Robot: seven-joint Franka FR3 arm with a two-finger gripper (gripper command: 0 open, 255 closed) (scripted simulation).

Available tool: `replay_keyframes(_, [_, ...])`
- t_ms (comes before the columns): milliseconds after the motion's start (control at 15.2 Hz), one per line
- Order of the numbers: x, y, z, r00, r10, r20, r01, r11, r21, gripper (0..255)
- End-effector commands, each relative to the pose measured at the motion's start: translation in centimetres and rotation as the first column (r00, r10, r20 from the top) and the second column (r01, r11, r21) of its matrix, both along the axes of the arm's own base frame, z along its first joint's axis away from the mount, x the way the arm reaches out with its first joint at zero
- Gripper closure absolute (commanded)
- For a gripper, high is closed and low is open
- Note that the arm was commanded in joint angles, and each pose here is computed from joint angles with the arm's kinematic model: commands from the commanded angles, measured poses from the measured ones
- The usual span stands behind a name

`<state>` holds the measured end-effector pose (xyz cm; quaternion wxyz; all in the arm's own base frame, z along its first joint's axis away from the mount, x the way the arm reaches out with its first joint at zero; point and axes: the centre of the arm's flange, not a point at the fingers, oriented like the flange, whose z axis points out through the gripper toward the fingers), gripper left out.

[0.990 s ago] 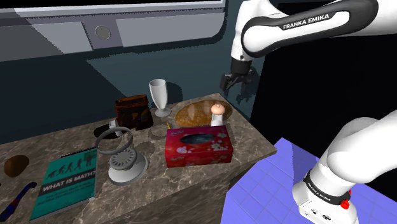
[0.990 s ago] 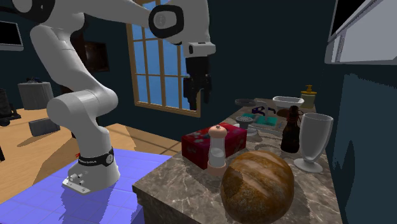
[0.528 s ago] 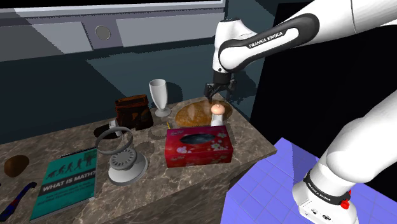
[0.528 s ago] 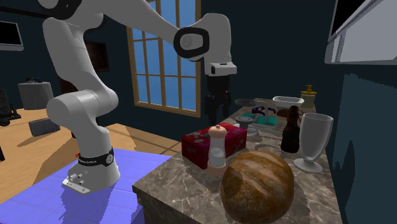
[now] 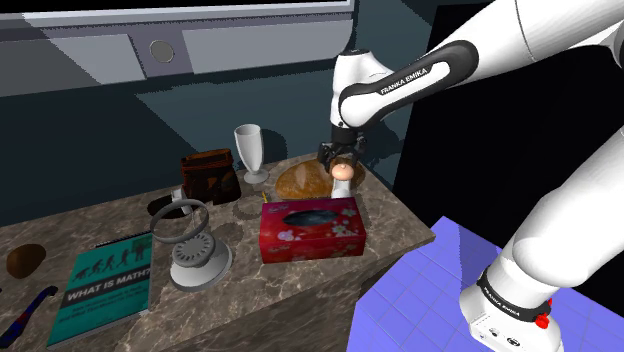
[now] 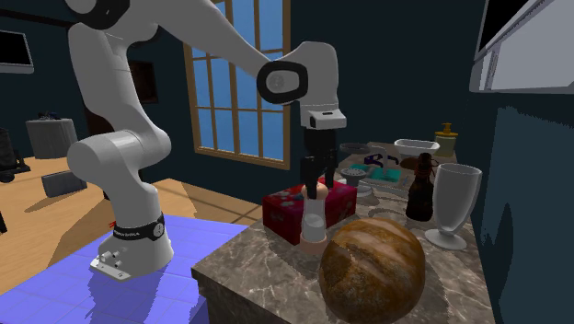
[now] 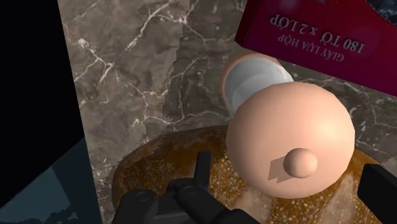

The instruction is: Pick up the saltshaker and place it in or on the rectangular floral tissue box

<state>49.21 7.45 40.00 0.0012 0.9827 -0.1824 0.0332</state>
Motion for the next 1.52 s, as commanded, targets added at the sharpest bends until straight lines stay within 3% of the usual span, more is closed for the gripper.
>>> replay_keyframes(0, [0.0,0.0,-0.4,1.000,0.000,0.001,0.000,1.000,0.000,0])
replay_keyframes(396, [0.0,0.0,-0.4,1.000,0.000,0.000,0.000,1.000,0.000,0])
replay_keyframes(462, [0.0,0.0,-0.4,1.000,0.000,0.000,0.000,1.000,0.000,255])
replay_keyframes(1056, [0.0,0.0,-0.4,1.000,0.000,0.001,0.000,1.000,0.000,255])
replay_keyframes(1452, [0.0,0.0,2.7,1.000,0.000,0.001,0.000,1.000,0.000,255])
